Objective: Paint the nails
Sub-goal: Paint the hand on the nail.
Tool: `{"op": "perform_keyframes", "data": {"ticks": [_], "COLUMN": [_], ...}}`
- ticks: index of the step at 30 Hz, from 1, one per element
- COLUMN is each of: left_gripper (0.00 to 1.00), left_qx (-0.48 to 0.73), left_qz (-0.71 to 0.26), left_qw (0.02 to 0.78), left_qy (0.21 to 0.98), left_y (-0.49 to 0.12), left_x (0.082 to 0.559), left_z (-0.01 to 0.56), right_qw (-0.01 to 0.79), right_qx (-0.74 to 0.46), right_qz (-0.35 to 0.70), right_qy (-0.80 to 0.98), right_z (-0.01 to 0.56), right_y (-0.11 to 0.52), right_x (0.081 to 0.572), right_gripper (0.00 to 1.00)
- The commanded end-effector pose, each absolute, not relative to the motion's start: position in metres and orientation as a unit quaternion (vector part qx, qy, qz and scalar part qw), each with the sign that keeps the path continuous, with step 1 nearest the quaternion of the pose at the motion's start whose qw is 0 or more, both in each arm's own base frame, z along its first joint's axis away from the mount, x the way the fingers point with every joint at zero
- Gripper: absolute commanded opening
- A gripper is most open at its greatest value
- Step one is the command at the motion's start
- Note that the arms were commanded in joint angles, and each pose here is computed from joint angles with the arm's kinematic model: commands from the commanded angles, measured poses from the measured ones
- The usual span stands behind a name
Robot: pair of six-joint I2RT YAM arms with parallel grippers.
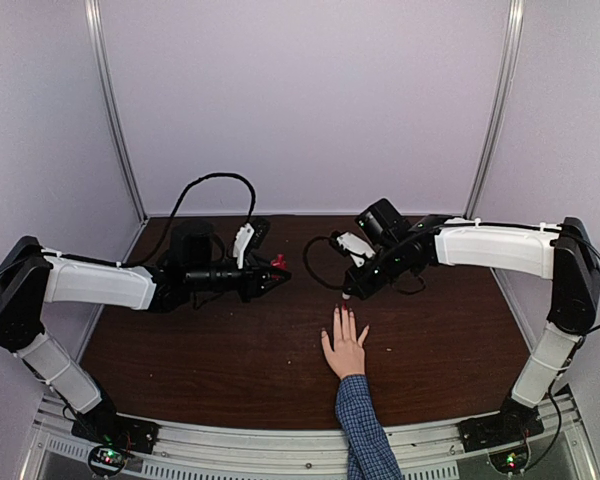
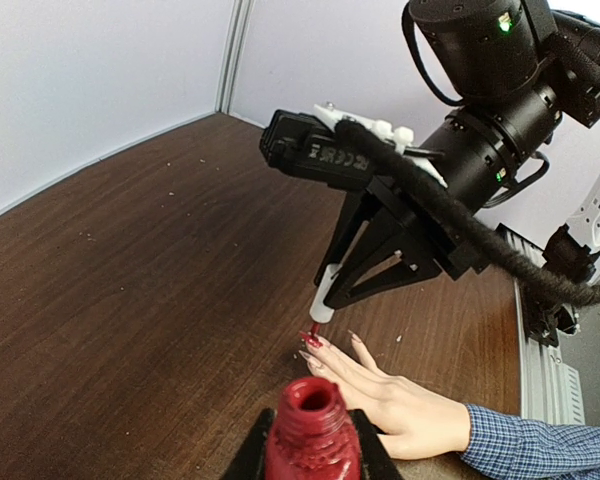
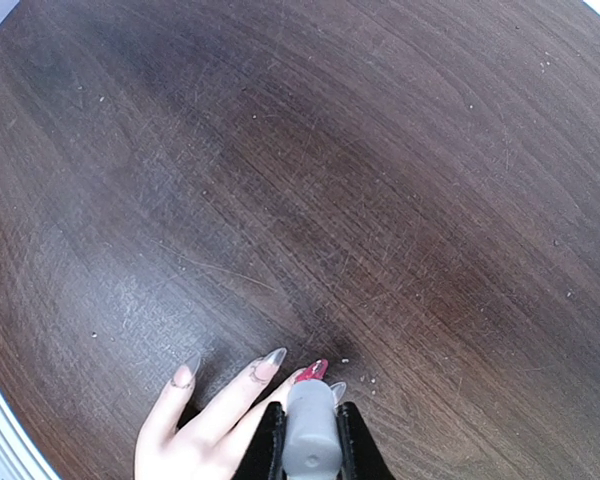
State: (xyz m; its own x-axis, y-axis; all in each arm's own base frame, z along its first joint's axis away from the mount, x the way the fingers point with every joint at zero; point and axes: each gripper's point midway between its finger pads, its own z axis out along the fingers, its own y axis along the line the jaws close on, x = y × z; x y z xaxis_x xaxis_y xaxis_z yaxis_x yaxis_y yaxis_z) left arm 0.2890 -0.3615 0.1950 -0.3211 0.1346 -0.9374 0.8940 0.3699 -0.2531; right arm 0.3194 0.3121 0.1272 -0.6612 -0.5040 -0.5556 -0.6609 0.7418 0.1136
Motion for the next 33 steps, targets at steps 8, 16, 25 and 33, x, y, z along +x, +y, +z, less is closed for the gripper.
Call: {"op": "perform_keyframes", "data": {"ticks": [8,16,25,33], "left_gripper": [0.0,0.0,0.0,0.0], "left_qx": [0.376,0.376,0.376,0.376], "left_qz": [-0.423,-0.423,-0.423,-0.423], "left_qw": [0.478,0.478,0.478,0.479], "left_qy": [0.671,0.672,0.672,0.671], "left_y": [-0.362,-0.362,-0.362,-0.362], "left_x": [0.293,0.293,0.293,0.292], "left_z": [0.214,0.213,0.213,0.214], "right_qw": [0.278,0.287,0.302,0.305], "right_qx": [-0.32,-0.311,-0.301,-0.303], "right_qz": [0.159,0.154,0.151,0.156], "right_qy": [0.892,0.893,0.892,0.889], "right_z": [0.138,0.141,0.152,0.161], "right_y": [0.32,0.316,0.31,0.304], "right_x": [0.332,0.339,0.344,0.334], "right_gripper": [0.0,0.0,0.0,0.0]}}
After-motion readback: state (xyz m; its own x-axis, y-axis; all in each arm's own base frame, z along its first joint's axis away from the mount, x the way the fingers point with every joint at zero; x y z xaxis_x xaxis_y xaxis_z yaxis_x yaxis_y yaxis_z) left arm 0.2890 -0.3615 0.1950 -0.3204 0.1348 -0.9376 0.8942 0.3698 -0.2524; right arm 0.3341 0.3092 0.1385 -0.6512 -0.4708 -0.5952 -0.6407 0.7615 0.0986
